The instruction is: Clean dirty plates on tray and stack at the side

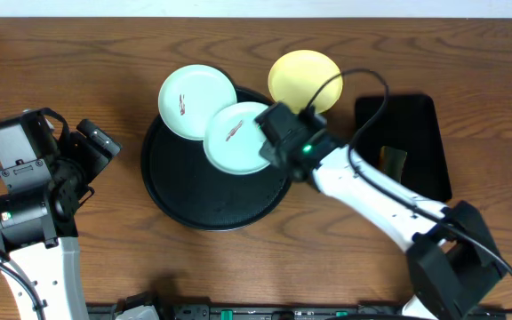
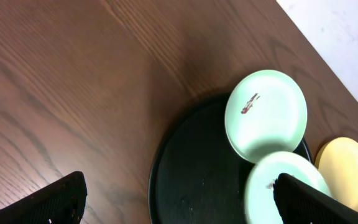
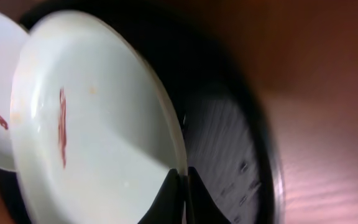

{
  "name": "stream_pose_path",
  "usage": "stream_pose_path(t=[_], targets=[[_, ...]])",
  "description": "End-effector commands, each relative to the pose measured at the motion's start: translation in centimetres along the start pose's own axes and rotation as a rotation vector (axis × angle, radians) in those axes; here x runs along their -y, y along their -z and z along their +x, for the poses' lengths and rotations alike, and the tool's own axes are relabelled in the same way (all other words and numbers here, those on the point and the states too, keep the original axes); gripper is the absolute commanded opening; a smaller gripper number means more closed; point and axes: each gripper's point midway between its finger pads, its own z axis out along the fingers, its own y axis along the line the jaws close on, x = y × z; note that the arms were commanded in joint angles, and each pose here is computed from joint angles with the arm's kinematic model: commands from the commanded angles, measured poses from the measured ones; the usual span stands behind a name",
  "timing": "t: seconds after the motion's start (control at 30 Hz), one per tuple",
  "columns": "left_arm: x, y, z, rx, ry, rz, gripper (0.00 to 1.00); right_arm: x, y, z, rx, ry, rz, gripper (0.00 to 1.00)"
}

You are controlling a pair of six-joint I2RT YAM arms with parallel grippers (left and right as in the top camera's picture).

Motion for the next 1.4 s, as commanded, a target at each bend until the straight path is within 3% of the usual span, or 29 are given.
stream_pose_path(t=[0.0, 0.23, 0.27, 0.37, 0.47, 0.63, 0.7, 0.77, 0.9, 1.1, 1.37], targets=[[0.2, 0.4, -0.4, 0.015, 0.003, 0.006, 0.97, 0.9, -1.6, 3.7, -0.050, -0.125, 0.040, 0.01], [0.2, 0.4, -0.4, 0.015, 0.003, 0.005, 0.97, 0.1, -3.3, 8.5, -0.086, -0.092, 0.020, 0.03], [0.2, 0.4, -0.4, 0.015, 0.003, 0.006, 0.97, -0.1, -3.2, 8.5, -0.077, -0.082, 0.014, 0.08], [0.2, 0.4, -0.4, 0.014, 0.003, 0.006, 0.97, -0.4, -3.0, 8.1, -0.063, 0.022, -0.001, 0.52], [0.2, 0.4, -0.4, 0.015, 0.003, 0.005, 0.97, -1.4, -2.2, 7.4, -0.056, 0.283, -0.054, 0.64], [0.2, 0.4, -0.4, 0.014, 0.003, 0.006, 0.97, -5.6, 1.7, 6.2, 0.036, 1.204, -0.280, 0.58], [0.2, 0.4, -0.4, 0.015, 0.003, 0.006, 0.97, -5.9, 3.2, 4.8, 0.065, 1.359, -0.289, 0.54], [0.2, 0.4, -0.4, 0.015, 0.003, 0.005, 0.97, -5.7, 4.3, 3.0, 0.051, 1.423, -0.271, 0.45], [0.2, 0.4, -0.4, 0.014, 0.003, 0.006, 0.97, -6.1, 5.2, 0.0, -0.015, 1.497, -0.333, 0.38], [0.2, 0.4, -0.4, 0.015, 0.003, 0.006, 0.97, -9.1, 3.2, -0.6, 0.019, 1.580, -0.561, 0.54], [0.2, 0.4, -0.4, 0.015, 0.003, 0.006, 0.97, -11.0, -3.5, 3.0, 0.037, 1.642, -0.622, 0.57]])
